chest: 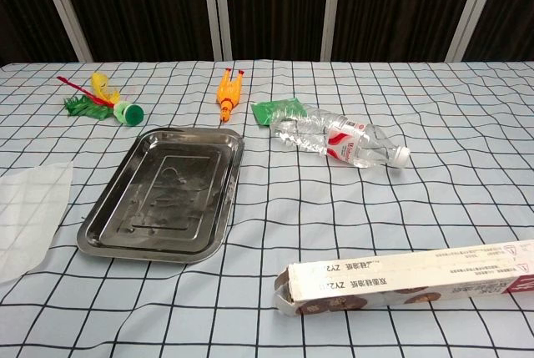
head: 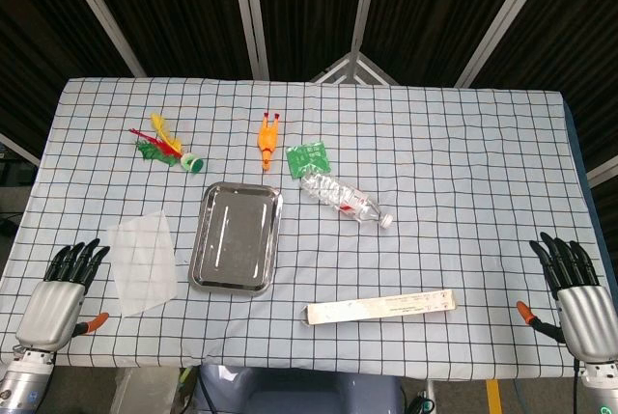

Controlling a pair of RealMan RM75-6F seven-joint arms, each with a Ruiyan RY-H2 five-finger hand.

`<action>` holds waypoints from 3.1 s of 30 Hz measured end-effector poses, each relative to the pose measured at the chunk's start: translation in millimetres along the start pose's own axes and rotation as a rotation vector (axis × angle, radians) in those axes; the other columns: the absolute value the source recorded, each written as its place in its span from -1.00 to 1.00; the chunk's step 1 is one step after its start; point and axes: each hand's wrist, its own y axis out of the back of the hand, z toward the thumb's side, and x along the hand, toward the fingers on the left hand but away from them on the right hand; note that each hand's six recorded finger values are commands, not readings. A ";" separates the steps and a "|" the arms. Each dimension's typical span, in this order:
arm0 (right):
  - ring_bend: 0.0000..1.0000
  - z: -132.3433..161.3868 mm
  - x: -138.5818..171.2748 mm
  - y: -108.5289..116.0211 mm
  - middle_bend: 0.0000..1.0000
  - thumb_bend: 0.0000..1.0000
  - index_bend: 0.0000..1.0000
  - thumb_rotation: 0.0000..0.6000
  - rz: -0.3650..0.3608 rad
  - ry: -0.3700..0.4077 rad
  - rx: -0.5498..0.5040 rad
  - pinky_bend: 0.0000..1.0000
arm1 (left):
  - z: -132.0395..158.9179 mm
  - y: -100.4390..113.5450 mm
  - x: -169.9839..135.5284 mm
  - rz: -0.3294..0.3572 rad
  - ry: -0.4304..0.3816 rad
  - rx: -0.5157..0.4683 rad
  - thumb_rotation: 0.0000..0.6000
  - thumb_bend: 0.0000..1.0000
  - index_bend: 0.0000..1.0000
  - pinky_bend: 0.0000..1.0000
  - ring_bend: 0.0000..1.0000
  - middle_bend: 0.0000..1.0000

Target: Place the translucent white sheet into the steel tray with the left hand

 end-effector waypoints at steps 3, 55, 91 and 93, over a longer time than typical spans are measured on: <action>-1.00 0.2 0.0 0.1 -1.00 -0.42 -1.00 1.00 -0.001 0.001 0.000 -1.00 | 0.1 -0.5 -0.1 -0.001 0.000 0.002 1.00 -1.00 -1.00 -1.00 -1.00 -1.00; -1.00 1.2 -0.2 -0.5 -1.00 -0.42 -1.00 1.00 -0.004 -0.003 -0.007 -1.00 | -6.3 -80.6 31.8 -0.198 -0.124 0.278 1.00 -0.52 -1.00 -1.00 -1.00 -1.00; -1.00 -0.4 -0.3 -0.6 -1.00 -0.42 -1.00 1.00 0.000 -0.010 -0.010 -1.00 | 16.7 -93.5 60.5 -0.146 -0.105 0.208 1.00 -0.19 -0.43 -1.00 -1.00 -1.00; -1.00 -0.6 -0.4 -0.4 -1.00 -0.42 -1.00 1.00 -0.001 -0.011 -0.011 -1.00 | 17.9 -93.8 62.5 -0.139 -0.104 0.200 1.00 -0.19 -0.26 -1.00 -1.00 -1.00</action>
